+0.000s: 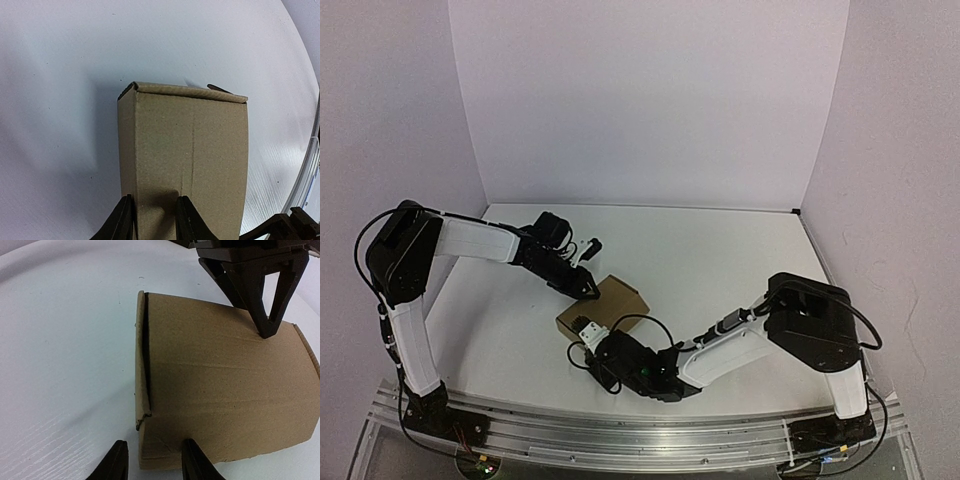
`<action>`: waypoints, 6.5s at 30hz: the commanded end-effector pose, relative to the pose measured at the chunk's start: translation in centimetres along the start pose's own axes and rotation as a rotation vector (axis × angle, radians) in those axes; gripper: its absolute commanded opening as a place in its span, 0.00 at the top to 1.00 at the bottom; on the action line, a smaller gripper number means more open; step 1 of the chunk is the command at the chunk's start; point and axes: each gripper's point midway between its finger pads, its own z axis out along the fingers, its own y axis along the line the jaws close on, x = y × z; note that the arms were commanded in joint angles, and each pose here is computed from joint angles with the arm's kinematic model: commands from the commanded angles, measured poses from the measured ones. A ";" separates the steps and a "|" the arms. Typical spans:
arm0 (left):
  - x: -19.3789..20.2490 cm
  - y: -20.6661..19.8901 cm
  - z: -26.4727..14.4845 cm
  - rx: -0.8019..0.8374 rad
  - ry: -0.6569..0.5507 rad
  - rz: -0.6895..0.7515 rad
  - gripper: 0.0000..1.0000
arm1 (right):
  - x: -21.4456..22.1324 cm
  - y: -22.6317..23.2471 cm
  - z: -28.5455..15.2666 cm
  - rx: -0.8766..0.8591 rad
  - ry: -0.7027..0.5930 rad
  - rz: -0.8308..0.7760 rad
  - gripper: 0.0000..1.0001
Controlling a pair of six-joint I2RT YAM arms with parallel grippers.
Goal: Fold the paper box
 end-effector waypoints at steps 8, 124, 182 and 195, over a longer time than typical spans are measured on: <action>4.9 1.4 1.2 -0.056 0.145 0.008 0.72 | -5.7 -0.1 -7.0 -0.183 -0.123 0.109 0.44; 10.1 -4.9 1.6 0.369 0.232 0.576 0.72 | 0.7 -13.1 -2.5 -0.013 -0.203 0.200 0.71; 7.6 -7.4 -12.2 0.035 -0.207 0.492 0.24 | 5.8 -9.7 -6.8 0.046 -0.115 0.404 0.94; 7.6 -8.5 -5.9 0.053 -0.233 0.657 0.31 | 7.0 -10.6 -9.4 0.046 -0.061 0.317 0.91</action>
